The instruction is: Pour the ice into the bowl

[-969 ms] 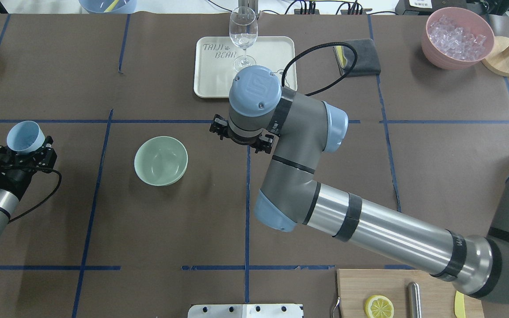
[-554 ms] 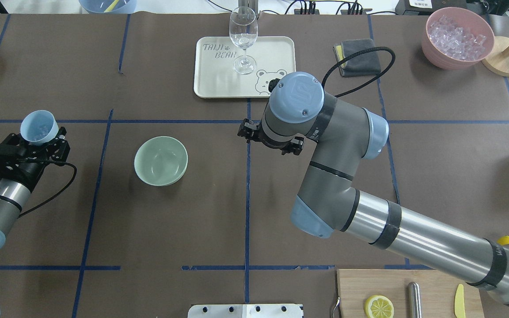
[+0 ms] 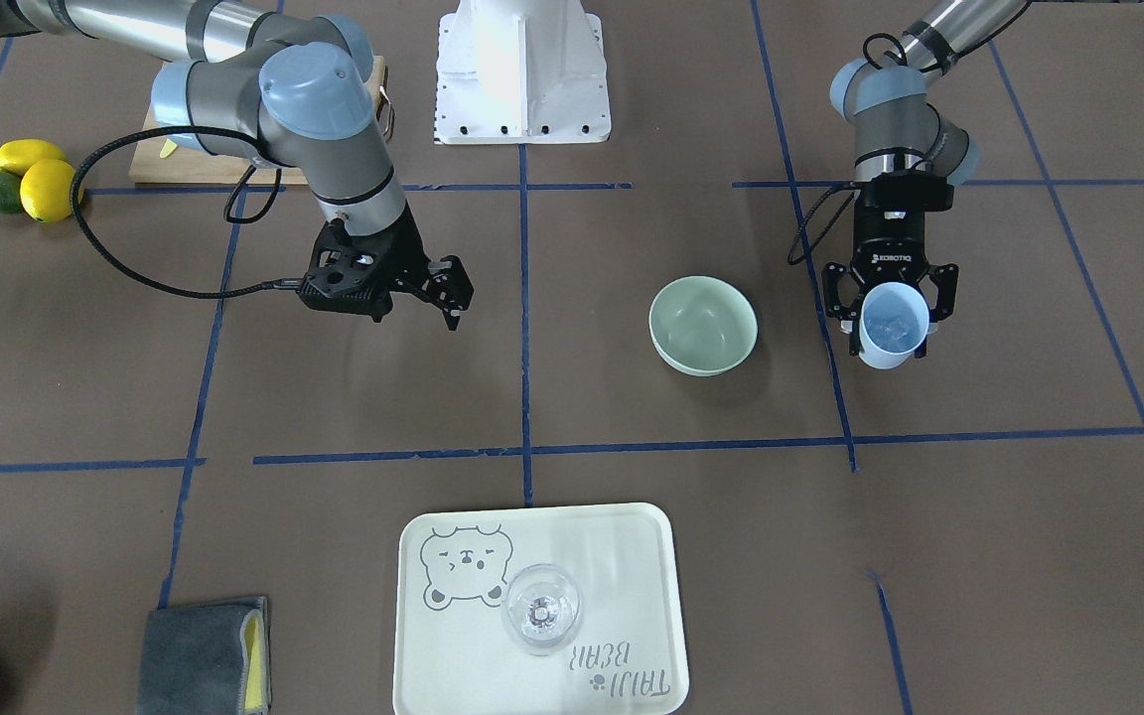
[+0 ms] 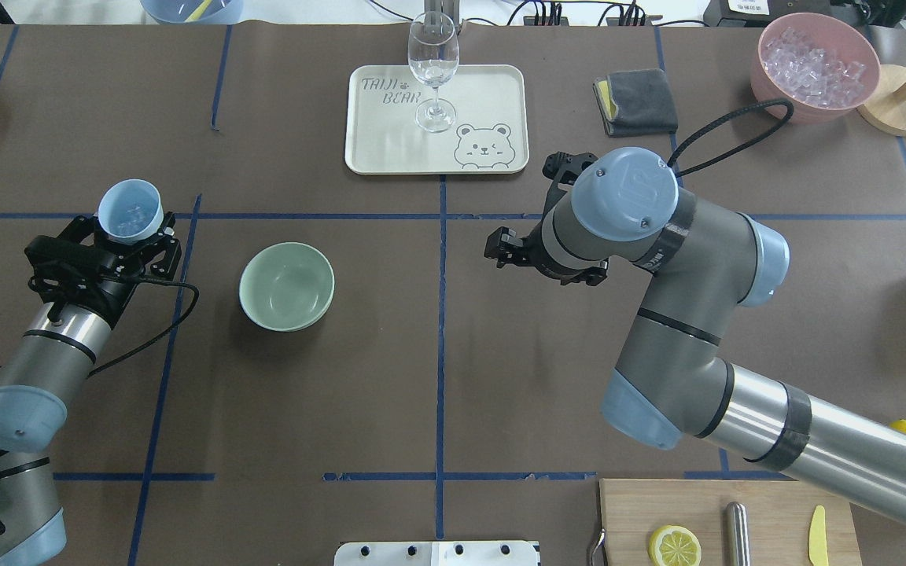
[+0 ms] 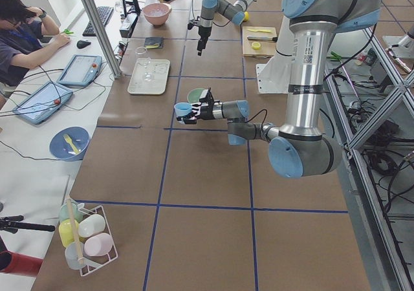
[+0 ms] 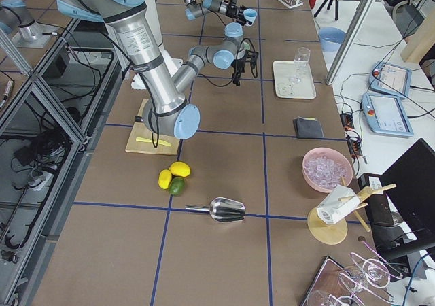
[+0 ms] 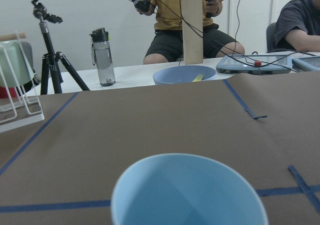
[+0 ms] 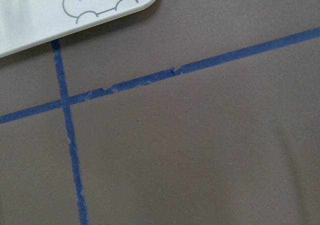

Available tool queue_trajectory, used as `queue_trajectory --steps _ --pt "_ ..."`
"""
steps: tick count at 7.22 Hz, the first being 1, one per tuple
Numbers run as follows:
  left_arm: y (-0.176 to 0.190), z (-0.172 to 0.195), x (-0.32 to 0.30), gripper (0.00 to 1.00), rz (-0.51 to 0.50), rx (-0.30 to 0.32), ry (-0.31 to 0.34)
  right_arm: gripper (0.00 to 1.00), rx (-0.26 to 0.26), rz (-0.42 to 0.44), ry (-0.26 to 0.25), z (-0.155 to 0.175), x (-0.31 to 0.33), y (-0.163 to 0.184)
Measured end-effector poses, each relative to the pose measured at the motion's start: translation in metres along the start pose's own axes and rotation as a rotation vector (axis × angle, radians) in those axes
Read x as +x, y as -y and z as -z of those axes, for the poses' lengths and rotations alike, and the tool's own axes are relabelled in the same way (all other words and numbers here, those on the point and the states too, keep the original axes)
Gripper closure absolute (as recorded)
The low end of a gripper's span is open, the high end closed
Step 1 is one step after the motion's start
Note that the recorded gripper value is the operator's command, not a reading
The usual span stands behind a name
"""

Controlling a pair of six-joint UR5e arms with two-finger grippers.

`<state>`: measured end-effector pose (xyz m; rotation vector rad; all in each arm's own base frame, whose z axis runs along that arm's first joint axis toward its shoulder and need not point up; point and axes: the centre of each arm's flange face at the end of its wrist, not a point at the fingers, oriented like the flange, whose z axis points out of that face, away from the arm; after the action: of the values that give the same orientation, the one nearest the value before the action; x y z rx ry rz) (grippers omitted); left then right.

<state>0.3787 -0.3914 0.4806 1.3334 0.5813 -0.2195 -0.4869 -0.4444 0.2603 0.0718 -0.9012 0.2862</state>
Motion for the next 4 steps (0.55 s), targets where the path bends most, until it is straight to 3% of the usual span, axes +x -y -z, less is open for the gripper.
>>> queue_trajectory --steps 2,4 --pt "0.007 -0.001 0.010 1.00 -0.116 -0.001 0.004 0.00 0.002 0.038 -0.005 0.006 0.026 -0.004" --pt "0.013 -0.004 0.019 1.00 -0.278 -0.040 0.032 0.00 0.002 0.049 -0.001 0.011 0.033 -0.008"
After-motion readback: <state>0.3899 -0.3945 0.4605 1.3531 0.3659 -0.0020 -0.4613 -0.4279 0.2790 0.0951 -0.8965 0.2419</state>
